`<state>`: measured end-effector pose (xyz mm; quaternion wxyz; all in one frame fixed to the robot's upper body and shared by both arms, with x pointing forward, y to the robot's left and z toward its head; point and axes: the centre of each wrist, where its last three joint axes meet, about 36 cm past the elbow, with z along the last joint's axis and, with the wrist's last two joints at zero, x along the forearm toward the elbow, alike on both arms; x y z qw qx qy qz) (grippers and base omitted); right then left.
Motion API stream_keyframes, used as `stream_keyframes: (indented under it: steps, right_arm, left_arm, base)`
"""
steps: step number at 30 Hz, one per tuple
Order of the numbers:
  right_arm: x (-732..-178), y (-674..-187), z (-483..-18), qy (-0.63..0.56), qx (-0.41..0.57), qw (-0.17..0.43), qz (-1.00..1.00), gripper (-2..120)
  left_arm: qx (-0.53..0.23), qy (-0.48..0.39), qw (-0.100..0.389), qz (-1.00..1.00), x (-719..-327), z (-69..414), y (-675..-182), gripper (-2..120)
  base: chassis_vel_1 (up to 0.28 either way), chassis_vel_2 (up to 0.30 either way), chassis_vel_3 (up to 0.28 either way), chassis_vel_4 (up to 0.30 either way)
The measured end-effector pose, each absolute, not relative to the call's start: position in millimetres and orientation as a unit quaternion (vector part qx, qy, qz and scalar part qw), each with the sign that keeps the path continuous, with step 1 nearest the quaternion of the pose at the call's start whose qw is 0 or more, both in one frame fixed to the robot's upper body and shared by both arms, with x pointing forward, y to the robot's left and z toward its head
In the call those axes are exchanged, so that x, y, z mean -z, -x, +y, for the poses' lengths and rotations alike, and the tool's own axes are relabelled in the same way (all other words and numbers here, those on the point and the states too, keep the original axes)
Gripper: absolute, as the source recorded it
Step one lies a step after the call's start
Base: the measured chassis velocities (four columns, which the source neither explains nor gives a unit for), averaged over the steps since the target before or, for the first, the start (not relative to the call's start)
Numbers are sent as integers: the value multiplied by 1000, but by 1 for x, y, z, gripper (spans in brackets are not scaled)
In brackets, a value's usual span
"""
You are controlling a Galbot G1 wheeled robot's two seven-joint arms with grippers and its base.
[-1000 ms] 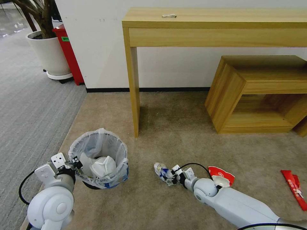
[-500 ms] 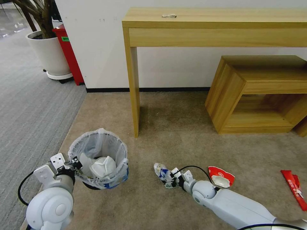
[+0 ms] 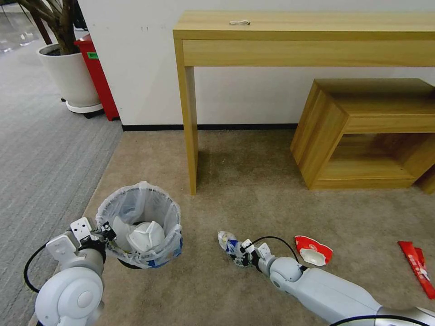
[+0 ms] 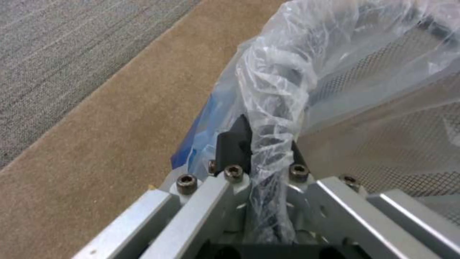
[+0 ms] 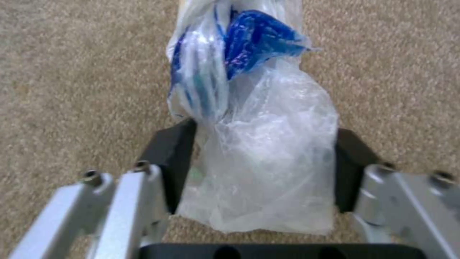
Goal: Pick up the trash bin and place the garbage on the floor into it.
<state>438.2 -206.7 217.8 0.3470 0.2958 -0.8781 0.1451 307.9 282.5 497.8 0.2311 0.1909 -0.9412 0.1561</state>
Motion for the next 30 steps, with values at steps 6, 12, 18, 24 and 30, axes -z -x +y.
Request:
stream_keyframes:
  steps: [6,12,18,24,30]
  right_arm:
    - [-217,-437,-212,-293,-149,339,-881,32]
    - [-218,-438,-213,-292,-150,333,-884,14]
    - [-218,-437,-215,-297,-147,328,-885,0]
    - [-224,-434,-219,-320,-119,298,-891,0]
    - [-239,-435,-226,-355,-68,244,-900,0]
  left_arm:
    - [-157,-191,233,-941,-496,282,-310,0]
    - [-157,-189,233,-941,-496,282,-310,0]
    - [-157,-189,234,-941,-495,282,-312,0]
    - [-154,-190,240,-940,-490,284,-314,0]
    - [-152,-190,245,-939,-484,284,-317,0]
  base:
    - [0,0,0,0]
    - [0,0,0,0]
    - [0,0,0,0]
    - [0,0,0,0]
    - [0,0,0,0]
